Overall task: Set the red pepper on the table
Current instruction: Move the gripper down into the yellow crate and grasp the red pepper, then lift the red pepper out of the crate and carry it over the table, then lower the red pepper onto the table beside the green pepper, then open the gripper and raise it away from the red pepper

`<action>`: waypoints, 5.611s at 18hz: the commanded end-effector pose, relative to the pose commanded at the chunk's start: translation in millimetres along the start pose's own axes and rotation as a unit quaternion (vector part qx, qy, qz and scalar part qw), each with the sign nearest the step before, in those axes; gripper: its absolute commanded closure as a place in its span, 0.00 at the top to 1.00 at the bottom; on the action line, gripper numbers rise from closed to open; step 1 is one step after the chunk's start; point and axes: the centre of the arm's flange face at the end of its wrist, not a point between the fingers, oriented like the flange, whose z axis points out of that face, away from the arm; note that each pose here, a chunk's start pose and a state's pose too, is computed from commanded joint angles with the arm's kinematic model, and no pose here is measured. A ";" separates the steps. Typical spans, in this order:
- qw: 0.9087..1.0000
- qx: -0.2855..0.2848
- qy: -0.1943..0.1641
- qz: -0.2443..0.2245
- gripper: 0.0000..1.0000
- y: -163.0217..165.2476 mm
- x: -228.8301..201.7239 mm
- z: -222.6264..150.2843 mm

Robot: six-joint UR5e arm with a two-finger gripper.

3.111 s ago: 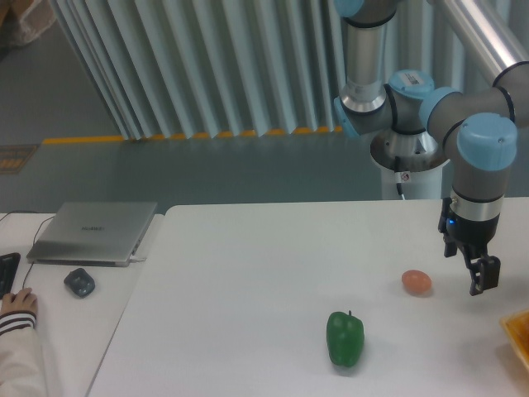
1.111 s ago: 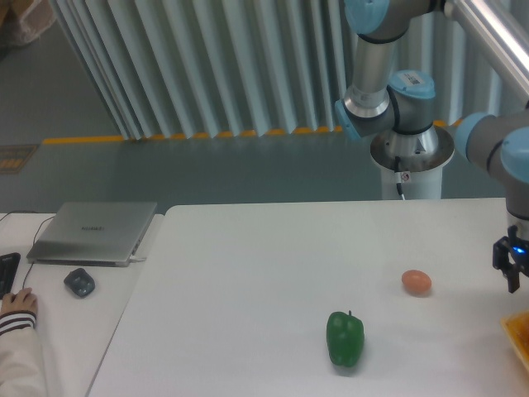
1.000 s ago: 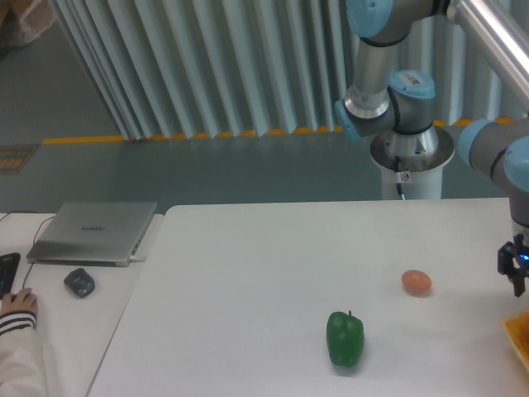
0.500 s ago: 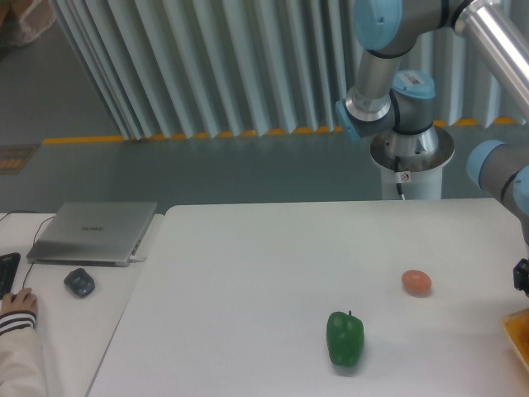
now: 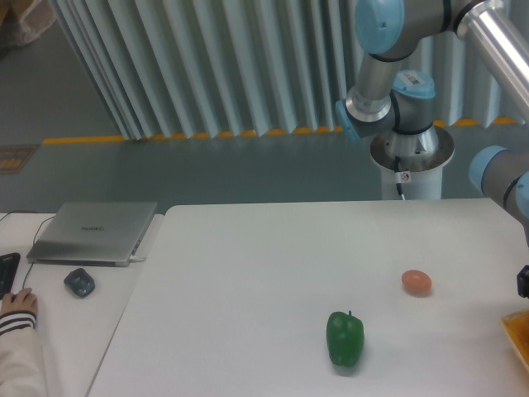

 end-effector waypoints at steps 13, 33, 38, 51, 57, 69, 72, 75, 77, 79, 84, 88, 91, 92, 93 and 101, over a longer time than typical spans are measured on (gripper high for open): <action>1.000 -0.004 0.012 0.002 1.00 -12.6 8.0 24.0; 0.998 0.048 0.031 -0.016 0.48 0.1 -1.4 -1.4; 0.992 0.102 0.073 -0.029 0.48 23.4 -4.9 -31.0; 0.966 0.190 0.163 0.072 0.49 -51.6 91.0 -97.1; 0.976 0.155 0.126 0.083 0.49 -79.9 132.5 -80.3; 0.989 0.067 0.058 0.118 0.49 -136.4 211.9 -65.3; 0.990 0.062 0.061 0.114 0.52 -148.9 229.8 -63.3; 0.990 0.031 0.054 0.124 0.52 -142.6 236.8 -49.5; 0.990 0.027 0.051 0.128 0.52 -141.1 237.2 -48.5; 0.990 0.026 0.052 0.128 0.53 -141.5 237.3 -46.6; 0.991 0.028 0.046 0.126 1.00 -141.4 233.6 -51.5; 0.991 0.037 0.035 0.123 1.00 -144.2 224.7 -65.3; 0.991 0.058 0.014 0.122 1.00 -143.7 206.1 -93.4; 0.988 0.062 0.010 0.141 1.00 -145.0 203.6 -98.1; 0.984 0.064 0.008 0.163 1.00 -145.5 203.0 -99.6; 0.970 0.103 0.060 0.214 1.00 -139.1 214.5 -134.4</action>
